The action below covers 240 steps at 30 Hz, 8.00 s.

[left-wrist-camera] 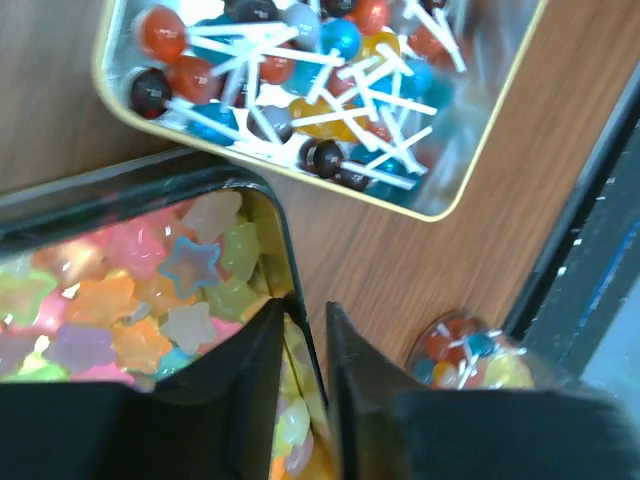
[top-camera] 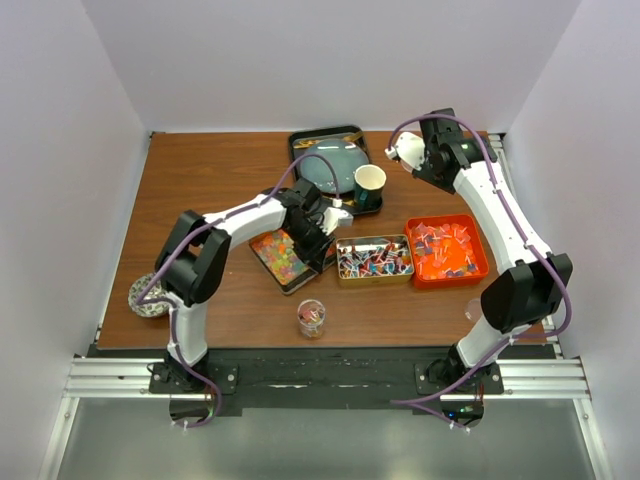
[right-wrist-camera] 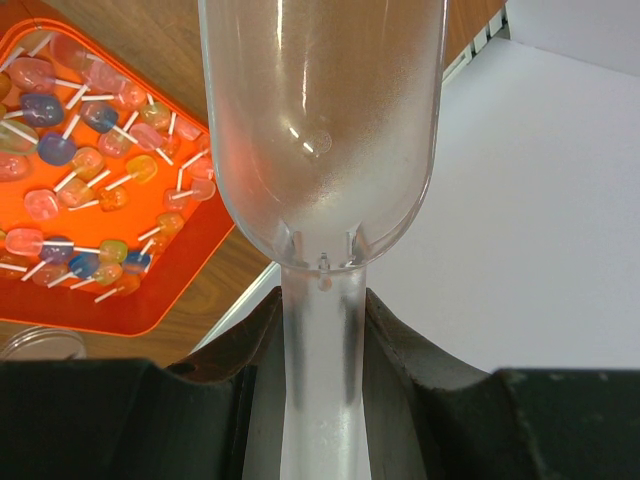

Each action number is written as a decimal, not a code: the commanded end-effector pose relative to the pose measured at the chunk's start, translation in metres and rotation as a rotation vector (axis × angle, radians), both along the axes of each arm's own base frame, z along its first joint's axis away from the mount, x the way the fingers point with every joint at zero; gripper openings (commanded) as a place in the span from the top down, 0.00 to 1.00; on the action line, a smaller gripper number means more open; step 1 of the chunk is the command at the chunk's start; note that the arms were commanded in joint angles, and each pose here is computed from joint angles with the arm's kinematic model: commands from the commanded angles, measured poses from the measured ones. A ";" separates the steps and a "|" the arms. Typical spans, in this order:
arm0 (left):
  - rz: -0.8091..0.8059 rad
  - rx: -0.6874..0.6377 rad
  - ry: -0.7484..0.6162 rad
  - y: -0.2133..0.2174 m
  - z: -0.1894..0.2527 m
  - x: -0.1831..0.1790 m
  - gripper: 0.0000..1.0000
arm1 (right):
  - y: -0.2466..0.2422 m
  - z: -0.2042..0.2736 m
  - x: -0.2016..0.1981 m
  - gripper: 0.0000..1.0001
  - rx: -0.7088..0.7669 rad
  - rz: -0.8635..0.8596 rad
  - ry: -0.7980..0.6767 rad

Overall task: Pack the candies
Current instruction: Move the storage box to the center of the board, then adjust the spatula, then scoop the fake candies from the storage box, then place the fake candies in the packing bottle.

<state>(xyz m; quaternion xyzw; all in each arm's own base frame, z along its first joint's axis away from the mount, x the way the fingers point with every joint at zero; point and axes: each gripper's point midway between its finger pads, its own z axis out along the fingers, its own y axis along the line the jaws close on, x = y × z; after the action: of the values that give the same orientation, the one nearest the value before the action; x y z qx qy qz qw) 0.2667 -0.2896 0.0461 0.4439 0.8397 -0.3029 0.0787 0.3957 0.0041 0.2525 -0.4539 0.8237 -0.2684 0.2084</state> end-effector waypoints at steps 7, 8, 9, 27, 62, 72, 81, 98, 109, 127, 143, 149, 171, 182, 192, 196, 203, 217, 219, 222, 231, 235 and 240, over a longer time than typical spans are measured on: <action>-0.082 -0.201 0.016 -0.027 0.057 -0.006 0.53 | 0.011 0.016 -0.005 1.00 0.077 0.027 -0.014; -0.068 -0.204 0.006 -0.019 0.061 -0.001 0.52 | 0.020 0.014 -0.006 1.00 0.106 0.055 -0.004; -0.059 -0.203 0.003 -0.013 0.065 -0.001 0.52 | 0.023 0.015 -0.012 1.00 0.121 0.071 0.007; -0.106 -0.678 -0.216 0.002 0.198 0.019 1.00 | 0.187 -0.027 -0.091 1.00 0.270 0.511 0.325; 1.169 -0.207 -0.056 0.190 0.065 0.048 0.22 | 0.215 -0.015 -0.084 1.00 0.150 0.754 0.371; 1.382 -0.513 0.326 0.195 0.049 0.049 0.36 | 0.234 -0.037 -0.051 1.00 -0.144 0.768 0.376; 1.462 -0.553 0.509 0.191 0.037 0.057 0.37 | 0.244 -0.048 -0.046 1.00 -0.317 0.805 0.381; 1.592 -0.442 0.723 0.194 -0.001 0.049 0.34 | 0.261 -0.079 -0.047 1.00 -0.521 0.845 0.426; 1.635 -0.342 0.749 0.198 -0.022 0.033 0.35 | 0.279 -0.107 -0.067 1.00 -0.402 0.852 0.539; 1.646 -0.346 0.756 0.197 -0.026 0.030 0.35 | 0.315 -0.154 -0.090 1.00 -0.252 0.794 0.596; 1.634 -0.375 0.710 0.200 -0.018 0.038 0.34 | 0.356 -0.196 -0.096 1.00 0.099 0.630 0.571; 1.615 -0.389 0.645 0.212 -0.003 0.055 0.32 | 0.362 -0.190 -0.090 1.00 0.276 0.589 0.555; 1.389 -0.612 0.390 0.226 0.067 0.096 0.23 | 0.328 -0.155 -0.088 1.00 0.538 0.681 0.454; 1.346 -0.602 0.278 0.232 0.072 0.106 0.22 | 0.280 -0.087 -0.122 1.00 0.624 0.798 0.425; 1.333 -0.609 0.188 0.237 0.074 0.114 0.23 | 0.214 -0.050 -0.177 1.00 0.400 1.008 0.534; 1.325 -0.616 0.177 0.238 0.078 0.118 0.23 | 0.194 -0.047 -0.182 1.00 0.285 1.053 0.600; 1.318 -0.623 0.139 0.240 0.087 0.124 0.24 | 0.184 -0.043 -0.191 1.00 0.092 1.144 0.642; 1.334 -0.651 0.143 0.237 0.096 0.116 0.24 | 0.180 -0.049 -0.200 1.00 -0.138 1.198 0.664; 1.337 -0.656 0.141 0.237 0.098 0.116 0.24 | 0.179 -0.049 -0.201 1.00 -0.181 1.206 0.668; 1.334 -0.662 0.138 0.236 0.101 0.115 0.24 | 0.181 -0.049 -0.204 1.00 -0.207 1.214 0.669; 1.336 -0.677 0.146 0.233 0.106 0.105 0.25 | 0.181 -0.052 -0.205 1.00 -0.320 1.183 0.673; 1.340 -0.677 0.154 0.231 0.104 0.101 0.25 | 0.178 -0.056 -0.205 1.00 -0.358 1.161 0.679; 1.345 -0.689 0.155 0.230 0.106 0.098 0.25 | 0.174 -0.053 -0.200 1.00 -0.438 1.152 0.647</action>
<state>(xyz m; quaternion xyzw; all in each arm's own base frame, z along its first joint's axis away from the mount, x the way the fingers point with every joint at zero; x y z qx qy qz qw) 0.3644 -0.0596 0.1366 -0.2486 0.8012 -0.4556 0.2978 0.2183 0.2336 0.1915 -0.9036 0.4103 -0.0936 0.0805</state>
